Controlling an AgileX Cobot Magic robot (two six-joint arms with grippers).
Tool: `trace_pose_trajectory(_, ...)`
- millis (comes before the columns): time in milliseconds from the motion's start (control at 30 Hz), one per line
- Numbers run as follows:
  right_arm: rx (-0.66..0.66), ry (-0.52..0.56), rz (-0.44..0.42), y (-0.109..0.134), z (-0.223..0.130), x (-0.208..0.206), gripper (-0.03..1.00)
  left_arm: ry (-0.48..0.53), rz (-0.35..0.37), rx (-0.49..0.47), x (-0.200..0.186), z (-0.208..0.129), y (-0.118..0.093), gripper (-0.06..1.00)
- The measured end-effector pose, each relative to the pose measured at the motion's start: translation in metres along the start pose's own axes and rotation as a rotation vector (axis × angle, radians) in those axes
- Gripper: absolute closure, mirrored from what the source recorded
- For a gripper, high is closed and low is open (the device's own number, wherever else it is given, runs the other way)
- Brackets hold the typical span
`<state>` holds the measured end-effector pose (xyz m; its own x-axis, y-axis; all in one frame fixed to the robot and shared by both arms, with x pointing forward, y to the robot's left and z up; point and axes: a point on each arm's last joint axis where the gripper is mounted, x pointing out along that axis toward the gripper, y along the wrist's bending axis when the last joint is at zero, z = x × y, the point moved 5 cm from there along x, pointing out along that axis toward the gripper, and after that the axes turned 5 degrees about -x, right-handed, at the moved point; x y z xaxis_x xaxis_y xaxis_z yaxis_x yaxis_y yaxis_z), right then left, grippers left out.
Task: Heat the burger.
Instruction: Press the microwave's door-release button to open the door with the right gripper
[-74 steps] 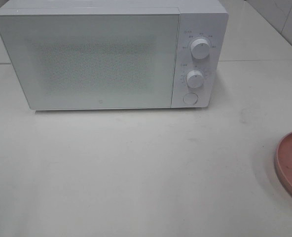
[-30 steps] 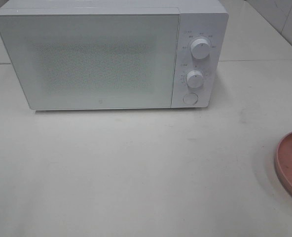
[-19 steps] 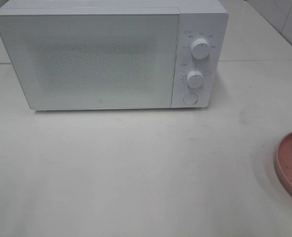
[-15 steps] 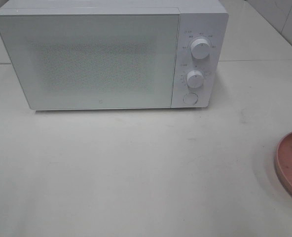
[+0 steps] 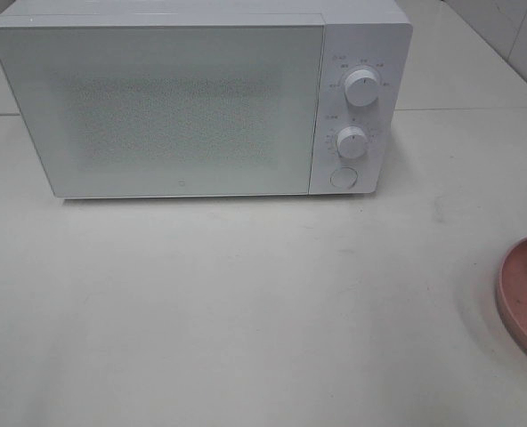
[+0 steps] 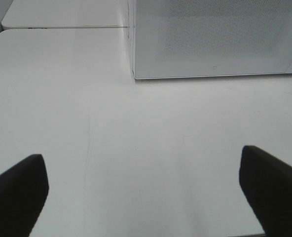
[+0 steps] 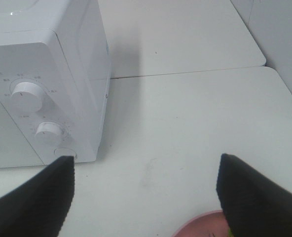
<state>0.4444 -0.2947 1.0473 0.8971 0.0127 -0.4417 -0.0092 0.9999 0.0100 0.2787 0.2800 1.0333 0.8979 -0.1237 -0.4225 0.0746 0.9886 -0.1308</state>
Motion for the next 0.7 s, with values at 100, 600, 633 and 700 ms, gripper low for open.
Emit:
trace_pose_trajectory(100, -0.001, -0.025, 0.004, 0.001, -0.004, 0.011, 0.20, 0.000, 0.000, 0.000, 0.000, 0.000, 0.000, -0.05)
trace_pose_trajectory(600, 0.027, -0.227, 0.019, 0.002, -0.024, 0.026, 0.20, 0.000, 0.000, 0.000, 0.000, 0.000, 0.000, -0.05)
trace_pose_trajectory(633, 0.044, -0.231, 0.016, 0.001, -0.029, 0.029, 0.20, 0.000, 0.000, 0.000, 0.000, 0.000, 0.000, -0.05)
trace_pose_trajectory(700, 0.051, -0.227, 0.015, 0.001, -0.031, 0.031, 0.20, 0.000, 0.000, 0.000, 0.000, 0.000, 0.000, -0.05)
